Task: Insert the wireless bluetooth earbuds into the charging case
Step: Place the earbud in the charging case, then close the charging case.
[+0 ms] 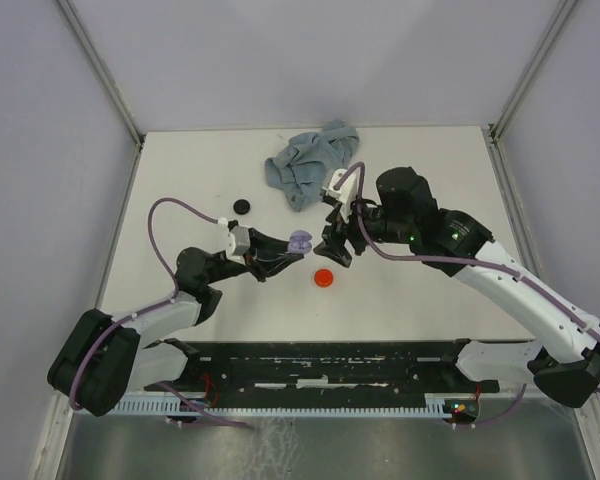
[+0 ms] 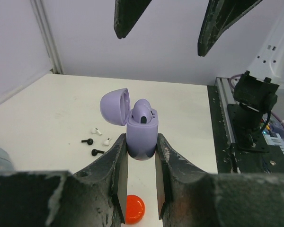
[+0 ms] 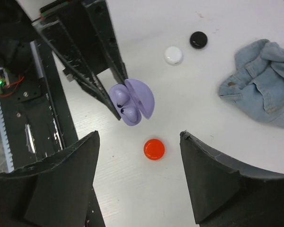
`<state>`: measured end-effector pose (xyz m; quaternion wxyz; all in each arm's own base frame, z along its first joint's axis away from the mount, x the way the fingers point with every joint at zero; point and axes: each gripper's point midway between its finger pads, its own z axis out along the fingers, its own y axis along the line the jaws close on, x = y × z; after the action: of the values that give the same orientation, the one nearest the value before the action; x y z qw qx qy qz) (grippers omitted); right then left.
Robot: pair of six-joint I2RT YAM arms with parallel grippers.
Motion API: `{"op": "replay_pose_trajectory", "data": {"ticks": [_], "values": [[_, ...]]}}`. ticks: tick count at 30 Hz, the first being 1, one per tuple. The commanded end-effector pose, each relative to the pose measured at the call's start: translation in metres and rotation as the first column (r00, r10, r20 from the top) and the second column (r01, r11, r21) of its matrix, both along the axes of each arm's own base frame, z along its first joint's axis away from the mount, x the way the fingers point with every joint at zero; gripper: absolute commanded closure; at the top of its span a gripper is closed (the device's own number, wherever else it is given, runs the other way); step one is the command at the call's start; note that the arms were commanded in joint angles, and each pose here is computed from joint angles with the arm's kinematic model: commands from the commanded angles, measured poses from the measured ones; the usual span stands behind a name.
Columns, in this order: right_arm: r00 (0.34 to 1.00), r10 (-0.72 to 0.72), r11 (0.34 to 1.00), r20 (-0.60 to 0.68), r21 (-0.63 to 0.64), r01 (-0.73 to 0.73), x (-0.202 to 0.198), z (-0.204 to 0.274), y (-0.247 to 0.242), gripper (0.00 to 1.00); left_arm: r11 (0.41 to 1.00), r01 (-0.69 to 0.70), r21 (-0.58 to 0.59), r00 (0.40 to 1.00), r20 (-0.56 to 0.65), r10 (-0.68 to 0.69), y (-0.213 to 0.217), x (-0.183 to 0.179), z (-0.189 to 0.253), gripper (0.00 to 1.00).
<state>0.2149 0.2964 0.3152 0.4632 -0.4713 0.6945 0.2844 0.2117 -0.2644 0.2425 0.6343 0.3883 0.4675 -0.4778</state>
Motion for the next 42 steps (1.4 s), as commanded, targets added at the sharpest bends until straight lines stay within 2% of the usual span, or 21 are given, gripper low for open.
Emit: {"op": "replay_pose_trajectory", "data": {"ticks": [1, 9, 19, 23, 30, 34, 39, 42], "values": [[0.971, 0.227, 0.974, 0.072, -0.002, -0.227, -0.028, 0.008, 0.003, 0.22, 0.996, 0.085, 0.039, 0.986, 0.138, -0.09, -0.007, -0.011, 0.018, 0.97], [0.938, 0.327, 0.944, 0.115, 0.012, -0.331, -0.027, -0.005, 0.023, 0.21, 0.985, 0.153, 0.084, 0.97, 0.18, -0.166, -0.015, -0.021, 0.023, 0.97], [0.913, 0.407, 0.914, 0.02, -0.016, -0.406, -0.033, -0.034, 0.032, 0.23, 0.99, 0.126, 0.066, 0.975, 0.178, -0.136, -0.017, -0.017, 0.028, 0.97], [0.907, 0.421, 0.907, -0.025, -0.014, -0.422, -0.04, -0.037, 0.03, 0.25, 0.994, 0.091, 0.058, 0.99, 0.103, -0.097, -0.017, -0.009, 0.022, 0.97], [0.931, 0.363, 0.93, -0.046, -0.043, -0.365, -0.037, -0.041, 0.021, 0.28, 0.999, 0.033, 0.039, 0.995, -0.092, -0.029, -0.016, 0.004, 0.009, 0.97], [0.949, 0.312, 0.948, -0.04, -0.049, -0.314, -0.032, -0.046, 0.017, 0.28, 0.999, 0.015, 0.031, 0.978, -0.209, -0.008, -0.016, 0.008, 0.0, 0.97], [0.983, 0.178, 0.98, -0.035, -0.084, -0.18, -0.013, -0.051, 0.008, 0.28, 0.999, -0.012, 0.042, 0.95, -0.312, 0.024, -0.013, 0.011, -0.012, 0.97], [0.992, 0.117, 0.99, -0.044, -0.079, -0.121, -0.005, -0.054, 0.006, 0.28, 0.998, -0.047, 0.043, 0.914, -0.401, 0.061, -0.011, 0.015, -0.021, 0.97]]}}
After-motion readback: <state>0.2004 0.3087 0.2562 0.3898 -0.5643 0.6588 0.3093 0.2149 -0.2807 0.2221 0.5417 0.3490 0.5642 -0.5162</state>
